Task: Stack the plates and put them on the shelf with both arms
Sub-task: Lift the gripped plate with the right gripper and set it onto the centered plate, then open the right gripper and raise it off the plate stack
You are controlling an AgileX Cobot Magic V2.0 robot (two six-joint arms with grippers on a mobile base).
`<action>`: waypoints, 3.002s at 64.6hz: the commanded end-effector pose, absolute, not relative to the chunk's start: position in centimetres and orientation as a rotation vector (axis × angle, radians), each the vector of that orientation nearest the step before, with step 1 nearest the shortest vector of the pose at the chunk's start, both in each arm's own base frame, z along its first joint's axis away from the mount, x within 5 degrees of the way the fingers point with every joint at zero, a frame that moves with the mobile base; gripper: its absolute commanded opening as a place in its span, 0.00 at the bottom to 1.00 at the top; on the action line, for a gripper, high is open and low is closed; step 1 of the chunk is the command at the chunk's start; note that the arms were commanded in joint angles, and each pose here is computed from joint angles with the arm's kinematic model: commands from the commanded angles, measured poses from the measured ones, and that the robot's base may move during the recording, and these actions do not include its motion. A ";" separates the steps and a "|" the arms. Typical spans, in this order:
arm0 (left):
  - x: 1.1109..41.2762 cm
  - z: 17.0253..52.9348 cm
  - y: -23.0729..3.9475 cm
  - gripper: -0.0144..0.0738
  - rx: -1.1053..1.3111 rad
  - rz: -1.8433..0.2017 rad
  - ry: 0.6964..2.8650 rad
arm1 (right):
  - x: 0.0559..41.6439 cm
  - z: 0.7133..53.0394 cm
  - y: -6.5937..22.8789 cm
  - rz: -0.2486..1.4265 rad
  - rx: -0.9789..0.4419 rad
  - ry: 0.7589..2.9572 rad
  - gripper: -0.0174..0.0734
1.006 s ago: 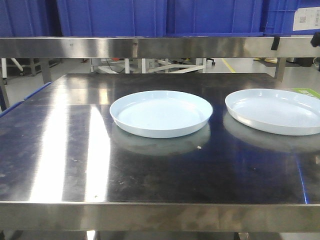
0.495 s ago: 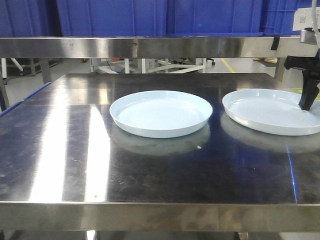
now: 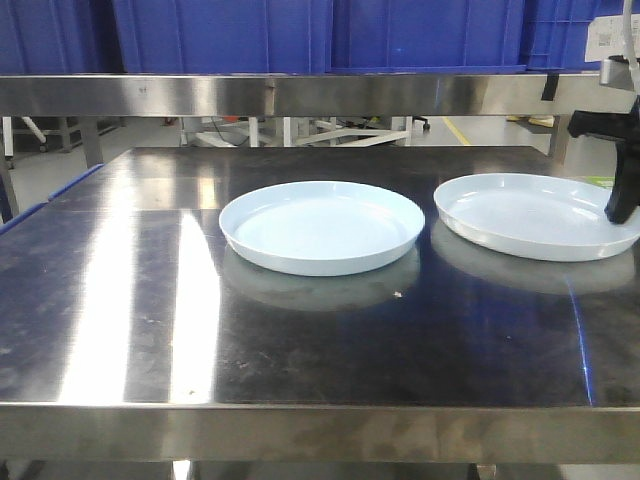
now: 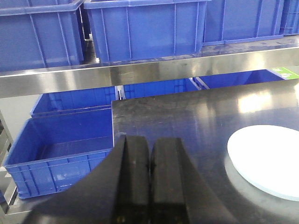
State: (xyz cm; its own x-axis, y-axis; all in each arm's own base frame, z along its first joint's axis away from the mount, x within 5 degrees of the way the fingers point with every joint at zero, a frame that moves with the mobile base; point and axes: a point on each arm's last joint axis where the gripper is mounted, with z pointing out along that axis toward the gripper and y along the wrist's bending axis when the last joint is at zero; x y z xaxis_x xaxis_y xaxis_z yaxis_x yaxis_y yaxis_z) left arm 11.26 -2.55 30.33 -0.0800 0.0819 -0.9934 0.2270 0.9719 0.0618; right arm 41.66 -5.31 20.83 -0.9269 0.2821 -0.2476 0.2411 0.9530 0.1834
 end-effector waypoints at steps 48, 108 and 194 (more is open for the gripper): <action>11.3 32.2 -2.5 0.26 0.209 -0.127 1.533 | 40.0 31.6 1.6 0.668 0.368 2.496 0.25; 11.3 32.2 -2.5 0.26 0.209 -0.127 1.533 | 40.7 26.6 11.5 0.661 0.067 2.650 0.25; 11.3 32.2 -2.3 0.26 0.198 -0.115 1.534 | 37.7 32.0 8.2 0.205 -0.207 2.366 0.47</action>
